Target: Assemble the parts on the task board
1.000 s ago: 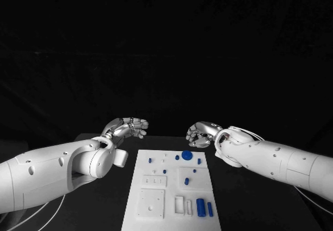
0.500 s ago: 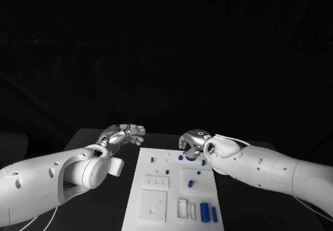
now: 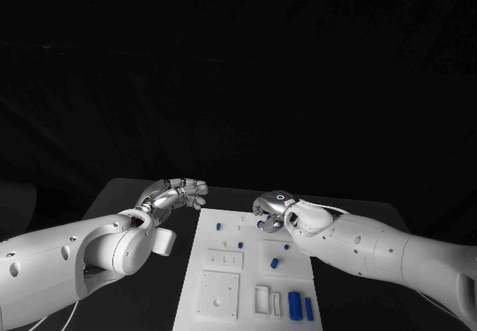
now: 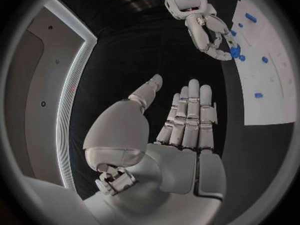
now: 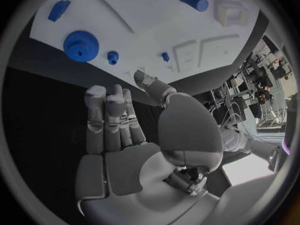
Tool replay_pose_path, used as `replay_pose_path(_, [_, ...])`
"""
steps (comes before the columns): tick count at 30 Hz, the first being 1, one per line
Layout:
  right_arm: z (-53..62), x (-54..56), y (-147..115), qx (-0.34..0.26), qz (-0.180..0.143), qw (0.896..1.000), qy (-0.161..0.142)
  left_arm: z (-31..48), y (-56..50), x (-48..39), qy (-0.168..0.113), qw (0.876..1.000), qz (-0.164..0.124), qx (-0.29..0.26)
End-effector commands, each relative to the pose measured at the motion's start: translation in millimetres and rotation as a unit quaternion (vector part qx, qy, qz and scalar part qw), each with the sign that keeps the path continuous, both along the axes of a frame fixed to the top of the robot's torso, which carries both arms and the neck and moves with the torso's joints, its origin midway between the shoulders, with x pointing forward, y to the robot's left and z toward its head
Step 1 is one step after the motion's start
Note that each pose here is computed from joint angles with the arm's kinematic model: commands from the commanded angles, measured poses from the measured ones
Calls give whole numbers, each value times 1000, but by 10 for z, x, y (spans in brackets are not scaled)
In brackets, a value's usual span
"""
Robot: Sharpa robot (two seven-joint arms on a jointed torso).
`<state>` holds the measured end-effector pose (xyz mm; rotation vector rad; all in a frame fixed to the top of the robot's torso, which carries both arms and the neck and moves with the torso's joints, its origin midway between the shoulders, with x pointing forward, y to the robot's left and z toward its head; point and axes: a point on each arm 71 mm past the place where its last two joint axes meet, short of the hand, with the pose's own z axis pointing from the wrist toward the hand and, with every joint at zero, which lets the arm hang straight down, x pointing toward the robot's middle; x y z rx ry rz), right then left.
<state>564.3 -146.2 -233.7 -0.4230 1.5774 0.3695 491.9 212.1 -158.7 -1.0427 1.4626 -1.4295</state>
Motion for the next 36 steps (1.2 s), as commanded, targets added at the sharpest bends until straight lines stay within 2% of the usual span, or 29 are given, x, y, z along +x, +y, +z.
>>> replay_pose_path(1, [6, 22, -25, -27, -8, 999, -25, 42, -29, -20, -11, 1000, -10, -4])
replay_pose_path(18, [-73, 68, -93, -38, -18, 999, -23, 75, -36, -45, -13, 1000, -13, -5])
replay_pose_path(36, [-82, 105, -177, -46, -29, 998, -24, 83, -20, -43, -14, 1000, -12, -4])
